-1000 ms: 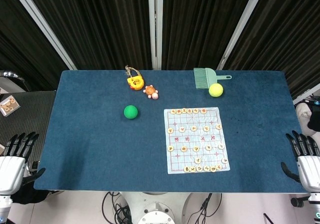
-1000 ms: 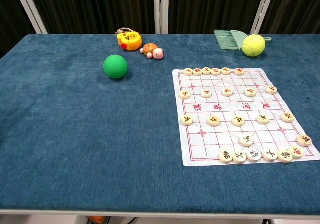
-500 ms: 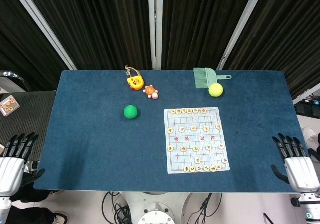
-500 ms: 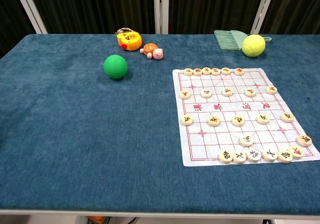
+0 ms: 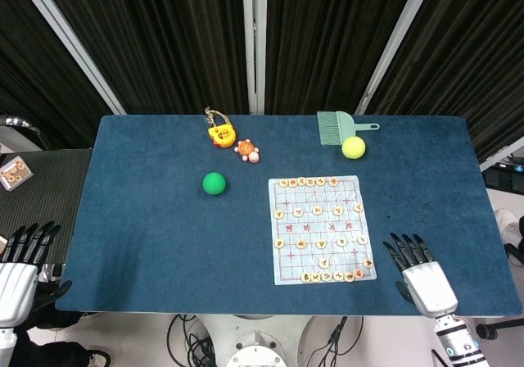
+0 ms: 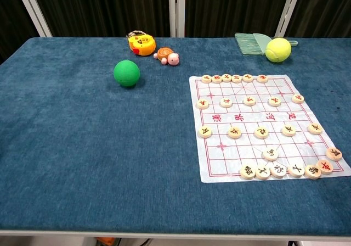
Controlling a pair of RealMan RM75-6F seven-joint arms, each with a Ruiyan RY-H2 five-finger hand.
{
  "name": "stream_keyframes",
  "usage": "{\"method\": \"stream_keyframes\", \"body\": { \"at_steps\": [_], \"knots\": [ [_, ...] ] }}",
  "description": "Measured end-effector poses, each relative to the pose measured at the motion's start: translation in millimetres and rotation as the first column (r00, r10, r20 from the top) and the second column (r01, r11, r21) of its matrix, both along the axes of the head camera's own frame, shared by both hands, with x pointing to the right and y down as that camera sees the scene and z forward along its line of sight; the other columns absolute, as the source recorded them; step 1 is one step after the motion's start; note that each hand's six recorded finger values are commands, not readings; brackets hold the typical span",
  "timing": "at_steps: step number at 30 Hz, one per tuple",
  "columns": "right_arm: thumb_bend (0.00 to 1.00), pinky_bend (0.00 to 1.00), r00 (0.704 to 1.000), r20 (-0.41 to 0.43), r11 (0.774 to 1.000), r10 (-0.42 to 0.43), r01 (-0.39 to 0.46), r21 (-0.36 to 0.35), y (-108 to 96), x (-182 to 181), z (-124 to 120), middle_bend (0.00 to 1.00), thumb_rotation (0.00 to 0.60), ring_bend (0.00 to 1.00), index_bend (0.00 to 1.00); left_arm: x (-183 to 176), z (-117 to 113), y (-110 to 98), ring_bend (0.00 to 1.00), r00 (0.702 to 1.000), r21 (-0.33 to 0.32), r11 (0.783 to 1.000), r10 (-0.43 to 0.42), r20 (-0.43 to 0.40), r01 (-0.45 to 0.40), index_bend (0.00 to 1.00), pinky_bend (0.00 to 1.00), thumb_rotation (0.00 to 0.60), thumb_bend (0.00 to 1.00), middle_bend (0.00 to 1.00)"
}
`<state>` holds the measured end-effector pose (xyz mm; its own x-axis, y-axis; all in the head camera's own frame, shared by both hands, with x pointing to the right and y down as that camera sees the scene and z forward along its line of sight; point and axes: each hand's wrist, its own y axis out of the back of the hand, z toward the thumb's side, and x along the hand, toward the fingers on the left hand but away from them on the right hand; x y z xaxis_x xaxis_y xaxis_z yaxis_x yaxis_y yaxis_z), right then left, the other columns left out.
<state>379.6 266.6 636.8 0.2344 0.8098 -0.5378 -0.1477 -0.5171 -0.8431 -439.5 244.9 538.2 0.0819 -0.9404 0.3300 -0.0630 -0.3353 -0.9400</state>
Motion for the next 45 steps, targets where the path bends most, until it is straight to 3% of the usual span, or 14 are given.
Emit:
{"method": "stream_keyframes", "body": {
  "at_steps": [14, 34, 45],
  "knots": [
    [0.22, 0.00, 0.998, 0.019, 0.997, -0.063, 0.063, -0.032, 14, -50, 29, 0.00, 0.600, 0.00, 0.20, -2, -2, 6, 0.00, 1.000, 0.002, 1.000, -0.002, -0.004, 0.002, 0.07, 0.00, 0.600, 0.13, 0.05],
    [0.26, 0.00, 0.998, 0.036, 0.997, -0.057, 0.059, -0.046, 20, -72, 63, 0.00, 0.600, 0.00, 0.36, -19, -11, 12, 0.00, 1.000, 0.005, 1.000, -0.025, 0.001, 0.025, 0.07, 0.00, 0.600, 0.13, 0.05],
    [0.32, 0.00, 0.998, 0.049, 0.997, -0.039, 0.042, -0.058, 20, -70, 65, 0.00, 0.600, 0.00, 0.40, -22, -12, 16, 0.00, 0.999, 0.008, 0.999, -0.034, 0.000, 0.034, 0.07, 0.00, 0.600, 0.13, 0.05]
  ]
}}
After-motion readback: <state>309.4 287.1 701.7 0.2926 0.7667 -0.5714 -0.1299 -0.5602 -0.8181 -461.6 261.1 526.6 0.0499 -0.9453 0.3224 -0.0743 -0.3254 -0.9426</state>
